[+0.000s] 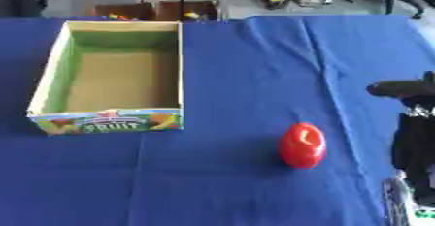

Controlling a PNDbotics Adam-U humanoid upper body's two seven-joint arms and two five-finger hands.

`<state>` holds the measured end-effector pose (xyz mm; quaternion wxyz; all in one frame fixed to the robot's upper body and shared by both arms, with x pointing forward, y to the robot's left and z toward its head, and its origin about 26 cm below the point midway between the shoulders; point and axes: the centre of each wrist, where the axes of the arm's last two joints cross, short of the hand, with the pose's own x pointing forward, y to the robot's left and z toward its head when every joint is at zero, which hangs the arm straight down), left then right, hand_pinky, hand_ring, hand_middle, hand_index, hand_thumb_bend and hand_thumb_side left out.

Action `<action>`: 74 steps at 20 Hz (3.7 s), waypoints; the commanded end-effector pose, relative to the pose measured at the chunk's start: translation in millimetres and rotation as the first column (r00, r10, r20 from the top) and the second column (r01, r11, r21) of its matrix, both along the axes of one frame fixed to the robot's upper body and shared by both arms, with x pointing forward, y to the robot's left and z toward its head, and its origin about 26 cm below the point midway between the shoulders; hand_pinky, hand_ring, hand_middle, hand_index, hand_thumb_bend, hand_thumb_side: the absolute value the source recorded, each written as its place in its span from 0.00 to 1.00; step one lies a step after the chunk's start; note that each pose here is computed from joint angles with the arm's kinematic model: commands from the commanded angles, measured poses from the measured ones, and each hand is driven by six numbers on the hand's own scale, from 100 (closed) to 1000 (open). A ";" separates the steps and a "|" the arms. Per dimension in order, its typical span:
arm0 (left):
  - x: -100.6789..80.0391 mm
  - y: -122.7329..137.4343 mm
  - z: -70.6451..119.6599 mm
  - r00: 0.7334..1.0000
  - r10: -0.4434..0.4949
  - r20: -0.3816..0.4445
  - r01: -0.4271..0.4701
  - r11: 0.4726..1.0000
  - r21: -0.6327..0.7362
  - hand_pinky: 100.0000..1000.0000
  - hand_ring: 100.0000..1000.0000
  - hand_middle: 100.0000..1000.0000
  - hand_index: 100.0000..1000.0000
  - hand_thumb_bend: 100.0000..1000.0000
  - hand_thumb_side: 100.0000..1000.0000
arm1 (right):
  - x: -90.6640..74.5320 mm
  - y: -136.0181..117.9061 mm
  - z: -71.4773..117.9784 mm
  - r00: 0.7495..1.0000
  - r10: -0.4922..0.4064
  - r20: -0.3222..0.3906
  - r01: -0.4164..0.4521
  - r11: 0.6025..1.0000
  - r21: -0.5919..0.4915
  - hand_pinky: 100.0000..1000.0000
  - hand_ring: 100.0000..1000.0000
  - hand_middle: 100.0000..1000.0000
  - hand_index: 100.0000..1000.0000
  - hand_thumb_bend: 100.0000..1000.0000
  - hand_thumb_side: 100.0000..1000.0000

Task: Pick up objects on the table and place them in the box.

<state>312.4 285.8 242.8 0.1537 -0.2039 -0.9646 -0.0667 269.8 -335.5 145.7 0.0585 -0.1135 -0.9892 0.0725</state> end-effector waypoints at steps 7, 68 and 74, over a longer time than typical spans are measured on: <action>-3.9 0.9 5.7 1.000 0.003 0.029 -0.004 1.000 0.009 0.68 0.66 0.74 0.91 0.00 0.93 | -1.4 0.0 8.3 1.000 -0.008 0.027 0.008 1.000 -0.026 0.53 0.54 0.51 0.83 0.00 0.87; -3.5 -5.2 2.0 0.999 -0.044 0.003 0.043 0.998 0.045 0.68 0.66 0.74 0.90 0.00 0.92 | -0.6 -51.6 123.2 0.837 -0.513 0.191 0.398 0.332 -0.855 0.66 0.74 0.75 0.90 0.51 1.00; -3.3 -6.0 1.6 0.999 -0.048 0.001 0.048 0.998 0.043 0.68 0.66 0.74 0.90 0.00 0.93 | 12.4 -58.1 116.1 0.811 -0.567 0.145 0.353 0.276 -0.894 0.54 0.63 0.73 0.93 0.58 1.00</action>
